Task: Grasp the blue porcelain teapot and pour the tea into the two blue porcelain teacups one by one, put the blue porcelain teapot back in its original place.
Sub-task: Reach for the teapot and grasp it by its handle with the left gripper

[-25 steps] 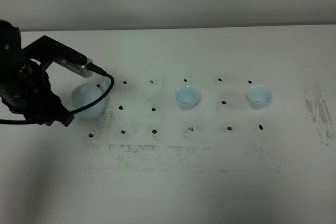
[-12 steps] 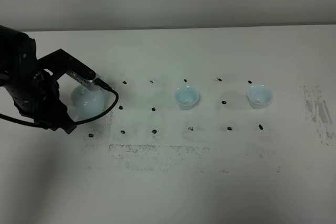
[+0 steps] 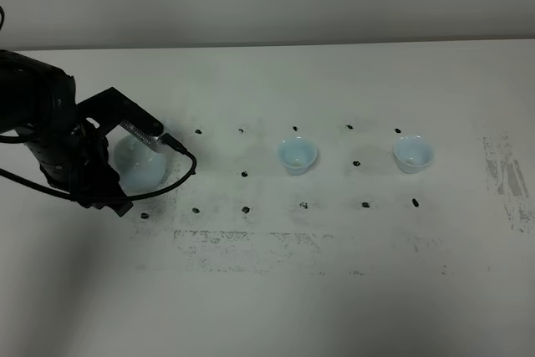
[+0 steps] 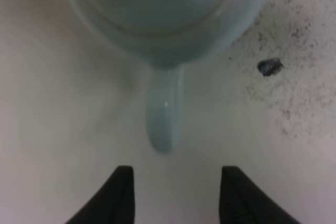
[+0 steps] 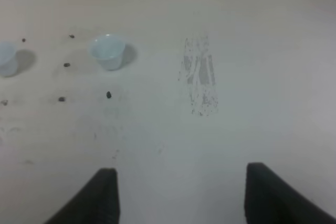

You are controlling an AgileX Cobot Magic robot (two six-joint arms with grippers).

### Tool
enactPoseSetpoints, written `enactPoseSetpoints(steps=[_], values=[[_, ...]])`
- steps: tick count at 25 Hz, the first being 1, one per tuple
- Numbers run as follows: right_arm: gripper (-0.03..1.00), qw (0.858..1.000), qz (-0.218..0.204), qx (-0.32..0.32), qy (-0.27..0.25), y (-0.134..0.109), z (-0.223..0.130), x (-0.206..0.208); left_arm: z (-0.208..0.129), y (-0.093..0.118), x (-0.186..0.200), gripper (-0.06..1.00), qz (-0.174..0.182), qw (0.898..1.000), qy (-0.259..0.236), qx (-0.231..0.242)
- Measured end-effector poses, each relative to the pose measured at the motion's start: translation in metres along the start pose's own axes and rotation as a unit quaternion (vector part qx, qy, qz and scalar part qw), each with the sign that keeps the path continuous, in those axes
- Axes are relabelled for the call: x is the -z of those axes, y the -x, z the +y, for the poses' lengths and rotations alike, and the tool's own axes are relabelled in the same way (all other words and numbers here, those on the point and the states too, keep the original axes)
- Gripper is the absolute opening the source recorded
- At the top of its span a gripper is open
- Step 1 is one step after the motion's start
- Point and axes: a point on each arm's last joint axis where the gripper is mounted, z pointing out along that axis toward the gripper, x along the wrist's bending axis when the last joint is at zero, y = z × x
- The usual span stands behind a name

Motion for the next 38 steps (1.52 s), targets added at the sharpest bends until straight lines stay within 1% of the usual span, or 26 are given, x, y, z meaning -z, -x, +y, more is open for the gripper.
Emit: enactPoseSetpoints(steps=[3,10,16,25,31,38], values=[[0.54,1.0,0.0,0.0,0.0,0.0,0.0,0.0,0.002,0.0,-0.005,0.4,0.0,1.0,0.004,-0.001],[0.54,1.0,0.0,0.0,0.0,0.0,0.0,0.0,0.008,-0.001,-0.02,0.4,-0.006,1.0,-0.005,-0.002],[0.54,1.0,0.0,0.0,0.0,0.0,0.0,0.0,0.013,-0.003,-0.019,0.4,-0.003,1.0,0.004,0.001],[0.54,1.0,0.0,0.0,0.0,0.0,0.0,0.0,0.018,-0.004,-0.02,0.39,-0.002,0.999,0.026,0.033],[0.54,1.0,0.0,-0.001,0.0,0.0,0.0,0.0,0.019,-0.004,-0.02,0.36,-0.001,0.999,0.034,0.036],[0.54,1.0,0.0,-0.001,0.0,0.0,0.0,0.0,0.019,-0.004,-0.02,0.36,-0.002,0.999,0.036,0.038]])
